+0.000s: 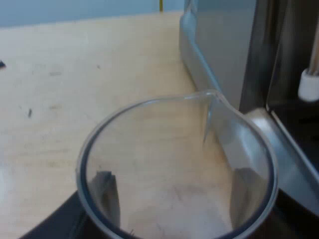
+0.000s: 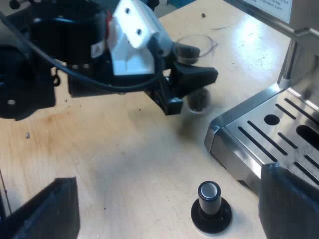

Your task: Pour the beans into the coffee machine

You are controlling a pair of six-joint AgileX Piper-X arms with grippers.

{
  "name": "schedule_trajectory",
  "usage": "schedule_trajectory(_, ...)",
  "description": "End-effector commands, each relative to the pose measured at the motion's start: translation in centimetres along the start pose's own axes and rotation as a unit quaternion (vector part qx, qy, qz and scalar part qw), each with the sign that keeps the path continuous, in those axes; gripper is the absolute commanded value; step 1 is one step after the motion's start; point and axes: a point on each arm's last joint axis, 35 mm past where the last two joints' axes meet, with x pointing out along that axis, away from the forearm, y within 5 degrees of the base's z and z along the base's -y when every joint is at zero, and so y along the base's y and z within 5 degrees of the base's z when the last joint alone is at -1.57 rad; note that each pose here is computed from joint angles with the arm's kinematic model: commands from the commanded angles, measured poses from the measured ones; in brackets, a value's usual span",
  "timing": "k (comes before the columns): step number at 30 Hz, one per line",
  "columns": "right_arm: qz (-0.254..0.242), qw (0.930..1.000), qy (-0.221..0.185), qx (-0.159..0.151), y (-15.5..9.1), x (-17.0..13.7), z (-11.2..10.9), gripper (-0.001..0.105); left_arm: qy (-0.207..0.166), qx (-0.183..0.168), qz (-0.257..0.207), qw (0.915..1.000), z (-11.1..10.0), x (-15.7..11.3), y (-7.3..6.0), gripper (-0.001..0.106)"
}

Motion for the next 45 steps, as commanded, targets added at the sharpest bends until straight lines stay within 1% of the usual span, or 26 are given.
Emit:
schedule_trajectory(1,0.001,0.9999,-0.015,-0.007,0.1,-0.4,0.5,0.079,-0.022,0.001,-0.011,0.9997,0.9,-0.8,-0.4,0.016)
schedule_trajectory(2,-0.002,0.9998,-0.018,-0.008,0.1,-0.6,0.6,0.079,-0.027,0.002,-0.012,0.9996,1.6,-1.9,-0.6,0.016)
schedule_trajectory(3,-0.005,0.9997,-0.022,-0.009,0.1,-0.8,0.7,0.079,-0.024,0.002,-0.011,0.9997,1.8,-2.3,-0.7,0.016)
schedule_trajectory(4,-0.015,0.9995,-0.027,-0.011,0.1,-1.1,0.8,0.079,-0.015,0.001,-0.010,0.9998,2.5,-3.4,-0.9,0.016)
schedule_trajectory(6,-0.031,0.9989,-0.032,-0.013,0.1,-1.7,1.1,0.079,-0.017,0.001,-0.010,0.9998,3.2,-4.3,-1.2,0.016)
schedule_trajectory(8,-0.045,0.9981,-0.040,-0.015,0.1,-2.4,1.3,0.079,-0.027,0.002,-0.012,0.9996,4.0,-5.2,-1.4,0.016)
schedule_trajectory(11,-0.056,0.9967,-0.055,-0.018,0.2,-3.6,1.7,0.079,-0.059,0.009,-0.017,0.9980,5.7,-7.1,-1.9,0.016)
schedule_trajectory(12,-0.059,0.9959,-0.065,-0.021,0.3,-4.2,1.9,0.079,-0.062,0.009,-0.018,0.9978,5.8,-7.4,-1.9,0.016)
schedule_trajectory(14,-0.063,0.9945,-0.080,-0.024,0.5,-5.2,2.2,0.079,-0.081,0.011,-0.021,0.9964,6.6,-8.7,-2.2,0.016)
schedule_trajectory(17,-0.069,0.9926,-0.097,-0.028,0.7,-6.3,2.5,0.079,-0.095,0.013,-0.024,0.9951,7.3,-10.3,-2.5,0.016)
schedule_trajectory(18,-0.071,0.9917,-0.103,-0.028,0.8,-6.7,2.6,0.079,-0.093,0.012,-0.023,0.9953,7.2,-10.3,-2.5,0.016)
schedule_trajectory(23,-0.073,0.9878,-0.137,0.016,1.2,-8.7,3.0,0.079,-0.108,0.016,-0.043,0.9931,8.0,-12.8,-3.0,0.016)
schedule_trajectory(27,-0.078,0.9846,-0.156,0.011,1.5,-10.0,3.2,0.079,-0.127,0.019,-0.049,0.9905,9.0,-14.2,-3.3,0.016)
schedule_trajectory(28,-0.079,0.9835,-0.162,0.010,1.6,-10.5,3.3,0.079,-0.136,0.020,-0.051,0.9892,9.5,-14.7,-3.5,0.016)
schedule_trajectory(31,-0.108,0.9775,-0.181,0.008,1.6,-11.3,3.6,0.079,-0.152,0.022,-0.053,0.9868,10.7,-15.8,-3.8,0.016)
schedule_trajectory(33,-0.144,0.9719,-0.186,0.003,1.3,-11.6,3.8,0.079,-0.155,0.022,-0.054,0.9862,11.0,-15.9,-3.8,0.016)
schedule_trajectory(35,-0.190,0.9638,-0.187,-0.008,1.0,-11.7,4.0,0.079,-0.157,0.023,-0.054,0.9859,11.1,-16.0,-3.9,0.016)
schedule_trajectory(36,-0.204,0.9613,-0.184,-0.012,0.9,-11.8,4.0,0.079,-0.157,0.023,-0.054,0.9859,11.1,-16.0,-3.9,0.016)
schedule_trajectory(37,-0.224,0.9564,-0.186,-0.019,0.7,-11.9,4.2,0.079,-0.157,0.023,-0.058,0.9856,11.2,-16.0,-3.9,0.016)
schedule_trajectory(38,-0.238,0.9523,-0.189,-0.027,0.6,-11.9,4.3,0.079,-0.158,0.024,-0.060,0.9854,11.2,-16.0,-3.9,0.016)
schedule_trajectory(39,-0.241,0.9508,-0.192,-0.031,0.5,-11.8,4.5,0.079,-0.158,0.024,-0.060,0.9854,11.2,-16.0,-3.9,0.016)
schedule_trajectory(40,-0.248,0.9462,-0.204,-0.043,0.5,-12.0,4.8,0.079,-0.153,0.024,-0.062,0.9860,11.2,-16.0,-3.9,0.016)
schedule_trajectory(41,-0.250,0.9439,-0.211,-0.049,0.5,-12.1,4.9,0.079,-0.155,0.024,-0.062,0.9857,11.3,-16.1,-4.0,0.016)
schedule_trajectory(42,-0.254,0.9402,-0.220,-0.055,0.4,-12.2,5.1,0.079,-0.145,0.022,-0.060,0.9874,11.3,-16.1,-4.0,0.016)
schedule_trajectory(44,-0.268,0.9303,-0.240,-0.073,0.3,-12.3,5.7,0.079,-0.119,0.019,-0.055,0.9911,11.3,-16.2,-4.0,0.016)
schedule_trajectory(45,-0.273,0.9286,-0.241,-0.073,0.2,-12.2,5.8,0.079,-0.115,0.019,-0.055,0.9916,11.3,-16.2,-4.0,0.016)
